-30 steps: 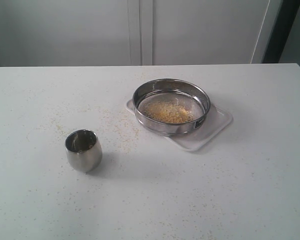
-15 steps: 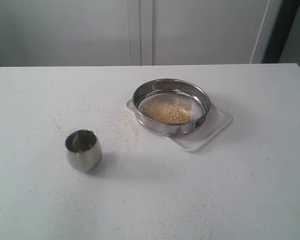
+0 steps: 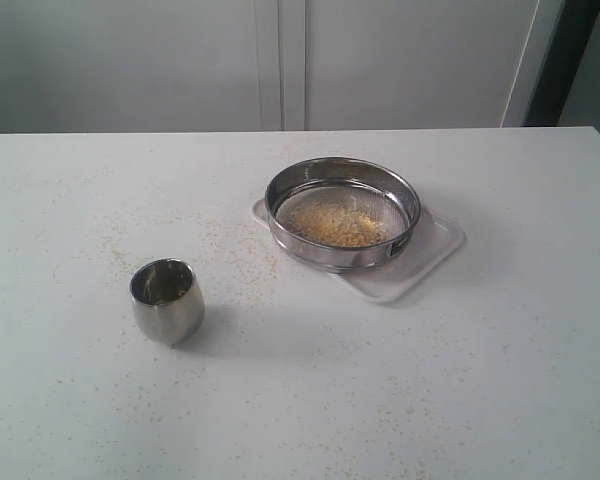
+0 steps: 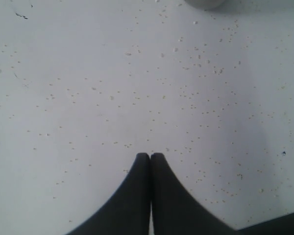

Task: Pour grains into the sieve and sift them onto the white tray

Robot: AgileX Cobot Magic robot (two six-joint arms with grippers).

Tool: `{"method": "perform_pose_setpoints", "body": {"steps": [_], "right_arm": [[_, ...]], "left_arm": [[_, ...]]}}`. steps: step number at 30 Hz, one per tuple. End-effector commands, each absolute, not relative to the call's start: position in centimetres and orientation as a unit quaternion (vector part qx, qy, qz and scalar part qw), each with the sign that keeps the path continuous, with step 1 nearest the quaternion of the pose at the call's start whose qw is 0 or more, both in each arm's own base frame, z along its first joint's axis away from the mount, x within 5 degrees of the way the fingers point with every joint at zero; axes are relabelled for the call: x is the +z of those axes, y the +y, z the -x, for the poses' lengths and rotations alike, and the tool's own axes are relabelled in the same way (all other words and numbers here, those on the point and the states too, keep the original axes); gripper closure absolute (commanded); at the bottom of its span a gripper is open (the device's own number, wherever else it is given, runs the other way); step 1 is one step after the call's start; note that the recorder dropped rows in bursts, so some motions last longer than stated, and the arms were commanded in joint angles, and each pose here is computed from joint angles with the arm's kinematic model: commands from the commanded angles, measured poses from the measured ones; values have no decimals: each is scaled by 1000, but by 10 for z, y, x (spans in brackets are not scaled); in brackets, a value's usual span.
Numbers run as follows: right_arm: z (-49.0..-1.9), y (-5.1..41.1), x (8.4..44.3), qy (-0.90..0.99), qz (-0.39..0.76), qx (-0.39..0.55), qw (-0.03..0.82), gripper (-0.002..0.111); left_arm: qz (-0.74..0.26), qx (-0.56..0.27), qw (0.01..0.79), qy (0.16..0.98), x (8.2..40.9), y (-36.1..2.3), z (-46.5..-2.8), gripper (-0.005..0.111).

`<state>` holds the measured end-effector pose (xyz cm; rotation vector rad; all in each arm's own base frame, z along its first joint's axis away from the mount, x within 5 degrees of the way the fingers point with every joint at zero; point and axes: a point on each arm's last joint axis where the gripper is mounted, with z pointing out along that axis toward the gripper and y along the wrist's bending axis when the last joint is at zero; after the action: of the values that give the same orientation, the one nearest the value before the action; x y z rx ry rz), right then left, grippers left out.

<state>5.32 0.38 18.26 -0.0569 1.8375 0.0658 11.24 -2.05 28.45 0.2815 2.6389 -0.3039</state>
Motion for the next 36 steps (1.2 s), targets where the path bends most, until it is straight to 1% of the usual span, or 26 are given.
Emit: {"method": "perform_pose_setpoints", "body": {"steps": [1, 6, 14, 17, 36], "right_arm": [[-53, 3, 182, 791, 24, 24, 611, 108], [-54, 4, 187, 775, 24, 26, 631, 108], [-56, 5, 217, 660, 23, 34, 750, 108], [-54, 5, 225, 625, 23, 36, 780, 108], [-54, 5, 227, 616, 19, 42, 787, 108]], "left_arm": [[-103, -117, 227, 961, 283, -21, -110, 107], [-103, -117, 227, 961, 283, -21, -110, 107], [-103, -117, 227, 961, 283, -21, -110, 107], [-103, -117, 227, 961, 283, -21, -110, 107], [-103, -116, 228, 961, 283, -21, -110, 107]]}}
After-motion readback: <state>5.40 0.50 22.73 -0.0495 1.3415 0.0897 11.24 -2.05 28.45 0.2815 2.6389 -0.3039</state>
